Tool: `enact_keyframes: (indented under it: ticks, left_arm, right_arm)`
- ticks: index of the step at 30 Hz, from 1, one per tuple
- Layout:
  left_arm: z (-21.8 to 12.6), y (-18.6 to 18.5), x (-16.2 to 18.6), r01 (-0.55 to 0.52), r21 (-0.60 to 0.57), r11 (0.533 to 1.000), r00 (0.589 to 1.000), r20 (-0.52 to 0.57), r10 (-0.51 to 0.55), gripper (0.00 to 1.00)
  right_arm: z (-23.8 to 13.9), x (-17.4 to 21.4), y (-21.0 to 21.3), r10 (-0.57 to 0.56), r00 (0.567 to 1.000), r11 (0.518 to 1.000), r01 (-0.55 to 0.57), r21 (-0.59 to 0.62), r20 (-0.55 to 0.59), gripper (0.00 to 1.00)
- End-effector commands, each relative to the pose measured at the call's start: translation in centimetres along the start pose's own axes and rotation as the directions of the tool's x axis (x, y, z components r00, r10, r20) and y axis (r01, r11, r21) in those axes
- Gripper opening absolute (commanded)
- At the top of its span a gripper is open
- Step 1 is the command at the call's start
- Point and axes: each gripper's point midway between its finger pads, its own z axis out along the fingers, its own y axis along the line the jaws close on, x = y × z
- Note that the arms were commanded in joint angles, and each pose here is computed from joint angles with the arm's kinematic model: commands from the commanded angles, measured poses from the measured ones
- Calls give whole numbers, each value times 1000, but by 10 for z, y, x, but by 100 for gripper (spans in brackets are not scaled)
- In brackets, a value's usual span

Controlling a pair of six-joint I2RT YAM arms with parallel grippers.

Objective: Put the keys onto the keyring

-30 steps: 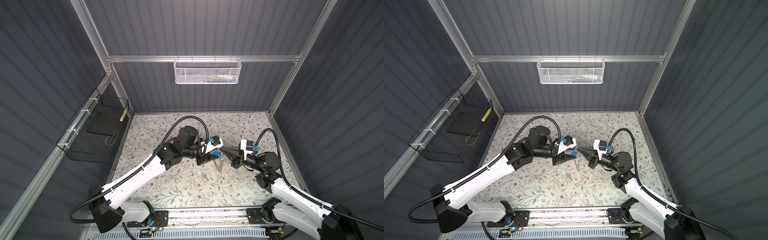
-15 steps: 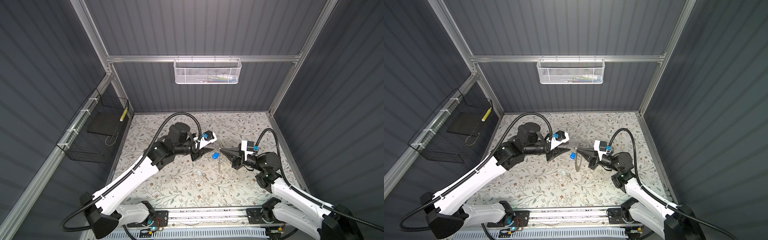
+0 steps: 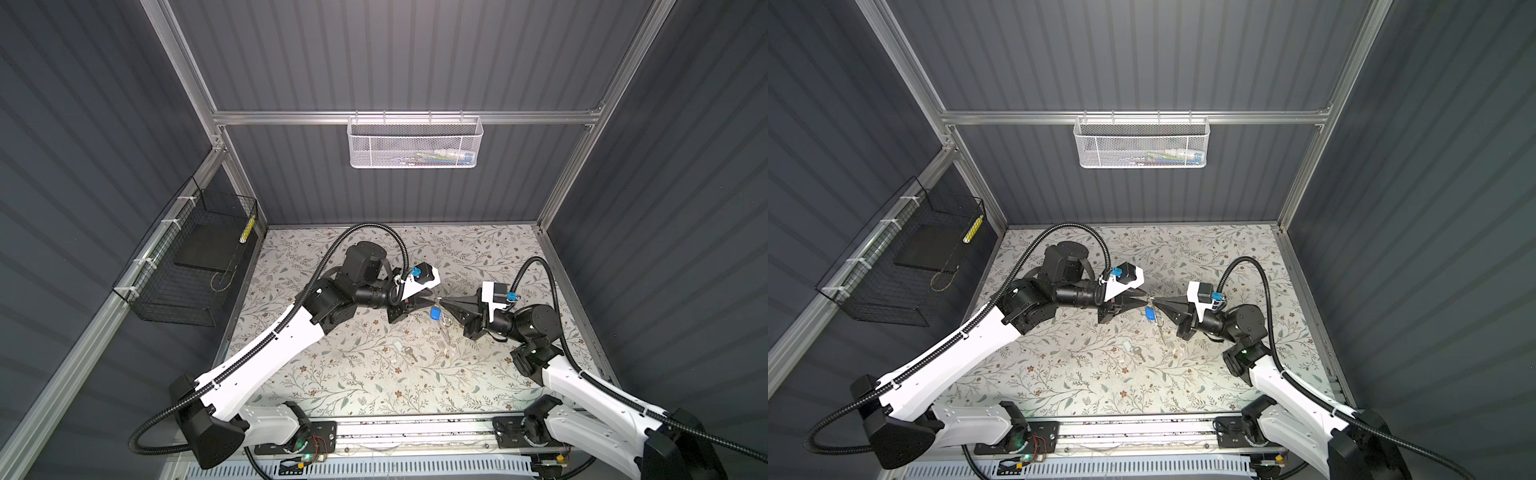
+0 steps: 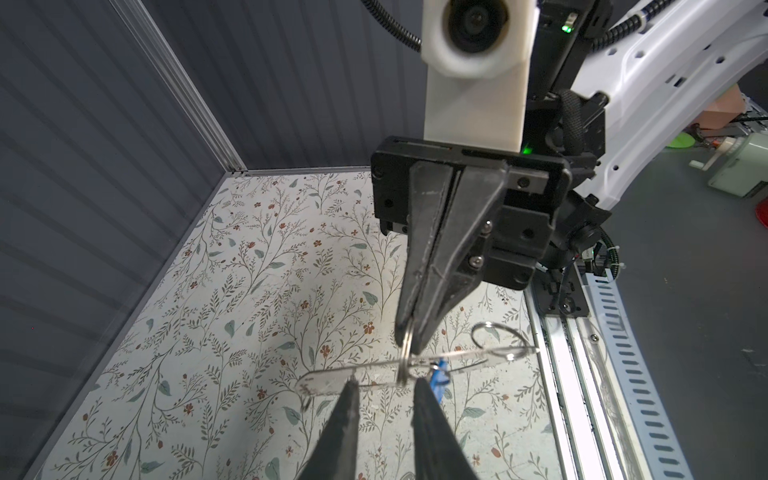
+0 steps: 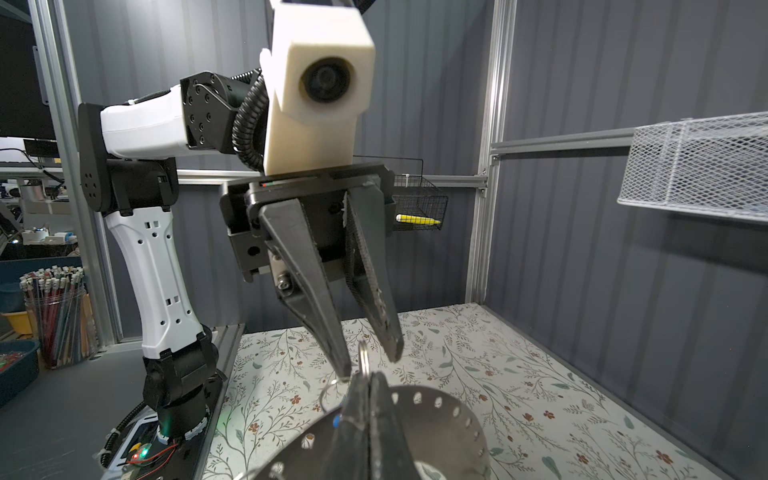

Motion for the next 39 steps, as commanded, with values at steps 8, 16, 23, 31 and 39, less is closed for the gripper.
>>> enact_keyframes:
  ticks: [8, 16, 23, 31, 39]
  left_arm:
    - [6, -3, -9, -28, 53, 998, 999, 34, 27, 14]
    - [2, -4, -10, -52, 54, 997, 998, 23, 51, 0]
    - [-7, 1, -5, -76, 49, 996, 992, -100, 80, 0]
    - [-17, -2, 14, -60, 118, 991, 952, -293, 93, 0]
    - [-14, -5, 14, -65, 132, 989, 939, -328, 105, 0]
  right_arm:
    - [4, -18, 2, -35, 999, 999, 36, -23, 39, 0]
    - [4, -14, -3, -33, 999, 999, 33, 3, 26, 3]
    - [-7, -2, -14, -141, 977, 982, 159, 106, -160, 22]
    - [-6, -5, -3, -281, 907, 946, 317, 68, -315, 23]
    - [7, 5, -2, -262, 907, 955, 294, 50, -329, 23]
